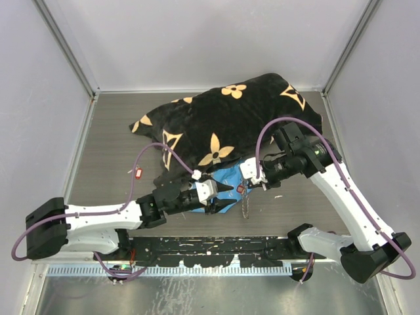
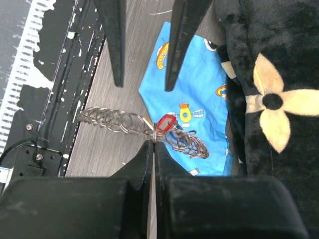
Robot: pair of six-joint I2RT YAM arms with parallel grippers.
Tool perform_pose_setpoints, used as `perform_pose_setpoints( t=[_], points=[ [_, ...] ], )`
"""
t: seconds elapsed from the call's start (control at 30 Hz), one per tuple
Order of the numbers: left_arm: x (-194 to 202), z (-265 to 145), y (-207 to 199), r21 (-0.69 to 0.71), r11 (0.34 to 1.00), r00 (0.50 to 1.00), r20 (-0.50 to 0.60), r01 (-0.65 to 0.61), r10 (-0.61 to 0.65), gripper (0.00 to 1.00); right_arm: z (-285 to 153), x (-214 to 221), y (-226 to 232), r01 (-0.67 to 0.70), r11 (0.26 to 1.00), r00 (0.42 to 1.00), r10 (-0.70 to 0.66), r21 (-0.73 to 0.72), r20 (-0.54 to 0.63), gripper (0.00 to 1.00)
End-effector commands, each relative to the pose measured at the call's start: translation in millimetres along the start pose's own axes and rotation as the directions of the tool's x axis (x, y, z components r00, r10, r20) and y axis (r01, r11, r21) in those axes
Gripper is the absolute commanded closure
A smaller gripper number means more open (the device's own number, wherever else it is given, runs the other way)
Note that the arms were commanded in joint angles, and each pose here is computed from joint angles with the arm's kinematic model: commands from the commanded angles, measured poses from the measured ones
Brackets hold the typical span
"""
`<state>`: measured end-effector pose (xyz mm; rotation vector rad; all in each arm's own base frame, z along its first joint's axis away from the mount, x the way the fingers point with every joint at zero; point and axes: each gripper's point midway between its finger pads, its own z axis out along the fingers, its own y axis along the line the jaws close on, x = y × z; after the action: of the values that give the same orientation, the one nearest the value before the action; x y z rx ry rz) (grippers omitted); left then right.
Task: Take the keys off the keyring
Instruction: Remove the key from the keyring.
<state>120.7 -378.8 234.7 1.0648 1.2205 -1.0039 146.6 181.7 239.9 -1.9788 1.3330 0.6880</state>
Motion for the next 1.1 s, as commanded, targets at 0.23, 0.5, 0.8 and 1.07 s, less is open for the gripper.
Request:
perform_pose_setpoints(
  t=[0.23,0.5,0.8,1.07],
  points=[
    [-50.3,19.3,16.8,-0.074,0.997,0.981,0.186,-0.035,0.048,0.63,0.4,-14.7,1.5,0.044,0.999,0.997,-0.044,0.003,0.069,0.99],
    [-58.6,24.3,10.8,-0.037,0.999,0.978,0.21,-0.015,0.023,0.63,2.0,-15.5,1.4,0.039,0.999,0.996,-0.039,-0.001,0.081,0.99],
    [-57.4,28.9,5.4,-0.003,1.0,0.98,0.197,-0.008,0.008,0.67,1.2,-17.6,1.0,0.04,0.999,0.995,-0.04,0.001,0.086,0.99],
    [-56.9,32.2,7.9,-0.015,1.0,0.982,0.188,-0.006,0.008,0.71,1.2,-19.7,1.3,0.038,0.999,0.995,-0.038,-0.003,0.097,0.99]
  ],
)
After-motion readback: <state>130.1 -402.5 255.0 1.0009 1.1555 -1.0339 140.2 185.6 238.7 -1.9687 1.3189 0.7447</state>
